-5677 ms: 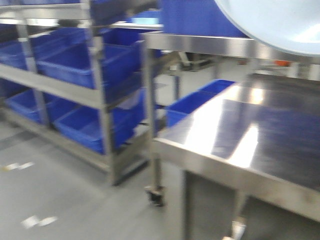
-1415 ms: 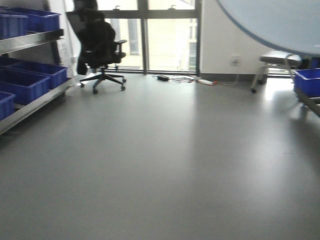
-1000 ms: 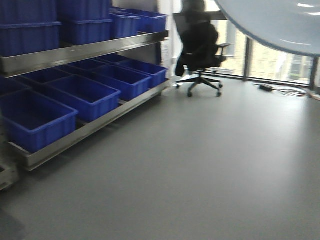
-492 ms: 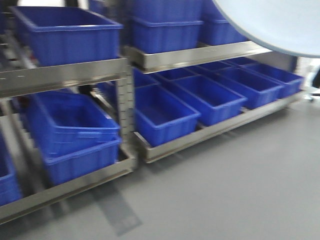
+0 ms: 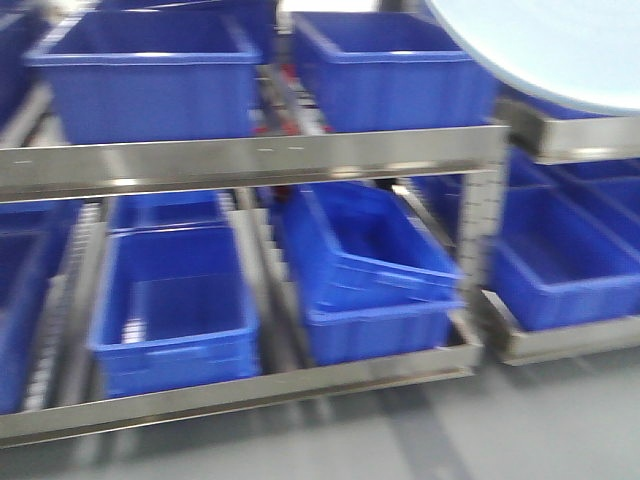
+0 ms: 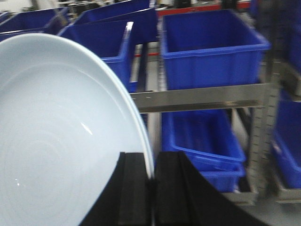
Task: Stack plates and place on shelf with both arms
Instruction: 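Drive the base to the shelf of blue bins holding the plates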
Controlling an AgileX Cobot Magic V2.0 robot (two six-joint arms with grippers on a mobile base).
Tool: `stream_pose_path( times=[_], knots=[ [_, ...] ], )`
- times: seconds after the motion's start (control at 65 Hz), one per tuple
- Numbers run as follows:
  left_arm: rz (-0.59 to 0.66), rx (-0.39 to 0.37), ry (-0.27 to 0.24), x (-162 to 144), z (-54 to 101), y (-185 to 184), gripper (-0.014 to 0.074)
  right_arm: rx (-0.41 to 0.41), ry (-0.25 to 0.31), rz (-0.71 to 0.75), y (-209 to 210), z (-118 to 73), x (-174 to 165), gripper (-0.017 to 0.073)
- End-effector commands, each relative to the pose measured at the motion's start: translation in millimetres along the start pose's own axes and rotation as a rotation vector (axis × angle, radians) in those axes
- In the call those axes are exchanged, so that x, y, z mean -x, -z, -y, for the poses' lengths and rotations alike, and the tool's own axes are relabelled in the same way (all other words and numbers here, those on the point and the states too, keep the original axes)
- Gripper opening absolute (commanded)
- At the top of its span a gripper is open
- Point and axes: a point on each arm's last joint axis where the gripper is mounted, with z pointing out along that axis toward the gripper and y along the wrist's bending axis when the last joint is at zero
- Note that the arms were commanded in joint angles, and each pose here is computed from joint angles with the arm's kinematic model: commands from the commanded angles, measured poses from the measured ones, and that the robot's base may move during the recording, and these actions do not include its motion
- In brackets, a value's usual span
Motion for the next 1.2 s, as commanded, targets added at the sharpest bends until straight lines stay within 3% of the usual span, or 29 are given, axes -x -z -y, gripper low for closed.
stream_pose_path(
  times=[0.0, 1.185],
  knots=[
    [0.111, 0.014, 0.014, 17.3, -1.8, 0.8, 0.0082, -0.003, 0.005, 0.131, 2.3, -0.8, 19.4, 0.0048],
    [0.111, 0.014, 0.014, 17.3, -1.8, 0.8, 0.0082, -0.003, 0.005, 0.131, 2.3, -0.8, 19.4, 0.0048]
  ],
)
